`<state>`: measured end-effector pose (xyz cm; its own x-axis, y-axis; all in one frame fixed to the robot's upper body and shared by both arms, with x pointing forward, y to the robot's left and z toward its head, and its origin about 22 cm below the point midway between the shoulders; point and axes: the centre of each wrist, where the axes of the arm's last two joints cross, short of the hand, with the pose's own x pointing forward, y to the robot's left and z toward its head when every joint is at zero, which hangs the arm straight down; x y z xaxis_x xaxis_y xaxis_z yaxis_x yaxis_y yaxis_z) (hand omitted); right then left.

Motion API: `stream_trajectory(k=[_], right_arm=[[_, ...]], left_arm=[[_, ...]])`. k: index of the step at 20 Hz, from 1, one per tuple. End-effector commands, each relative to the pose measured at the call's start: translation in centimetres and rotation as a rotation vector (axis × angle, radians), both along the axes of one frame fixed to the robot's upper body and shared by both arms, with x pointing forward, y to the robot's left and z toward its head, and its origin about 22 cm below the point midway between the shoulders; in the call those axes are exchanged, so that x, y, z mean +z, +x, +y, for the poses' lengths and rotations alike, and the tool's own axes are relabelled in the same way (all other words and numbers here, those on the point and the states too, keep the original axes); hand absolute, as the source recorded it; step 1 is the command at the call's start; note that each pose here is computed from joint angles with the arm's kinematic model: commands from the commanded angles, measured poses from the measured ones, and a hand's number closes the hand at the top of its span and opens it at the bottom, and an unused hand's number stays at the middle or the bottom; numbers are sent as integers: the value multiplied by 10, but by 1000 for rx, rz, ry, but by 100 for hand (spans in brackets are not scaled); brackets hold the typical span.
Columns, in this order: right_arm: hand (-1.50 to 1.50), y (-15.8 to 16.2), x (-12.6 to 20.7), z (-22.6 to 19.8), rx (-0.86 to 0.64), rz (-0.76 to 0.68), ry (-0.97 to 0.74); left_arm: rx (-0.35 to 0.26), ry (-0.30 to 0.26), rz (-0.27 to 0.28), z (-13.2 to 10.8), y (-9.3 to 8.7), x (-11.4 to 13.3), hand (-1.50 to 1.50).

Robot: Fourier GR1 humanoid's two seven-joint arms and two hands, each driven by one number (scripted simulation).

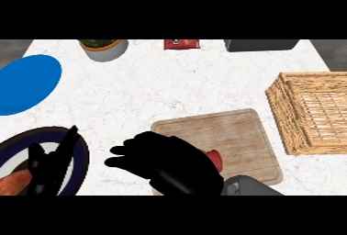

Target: Pick the bell pepper from the cutting board and place it in the basket

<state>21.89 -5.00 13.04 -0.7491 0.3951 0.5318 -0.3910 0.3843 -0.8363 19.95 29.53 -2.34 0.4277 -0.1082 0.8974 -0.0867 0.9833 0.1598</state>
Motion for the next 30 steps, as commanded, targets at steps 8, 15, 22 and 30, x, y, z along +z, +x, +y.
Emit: stream_trajectory(k=[8,15,22,30], right_arm=[[-150,-30,110,-20,-179,-344,-447],[-150,-18,132,-41,-146,-252,-751],[-150,-14,160,-60,-145,-245,-844],[-150,-20,153,-63,-149,-156,-785]], left_arm=[[6,-12,135,8,-24,-25,0],[45,-32,140,7,-25,-26,0],[37,-24,130,4,-21,-27,0],[15,-29,126,-15,-8,-23,0]])
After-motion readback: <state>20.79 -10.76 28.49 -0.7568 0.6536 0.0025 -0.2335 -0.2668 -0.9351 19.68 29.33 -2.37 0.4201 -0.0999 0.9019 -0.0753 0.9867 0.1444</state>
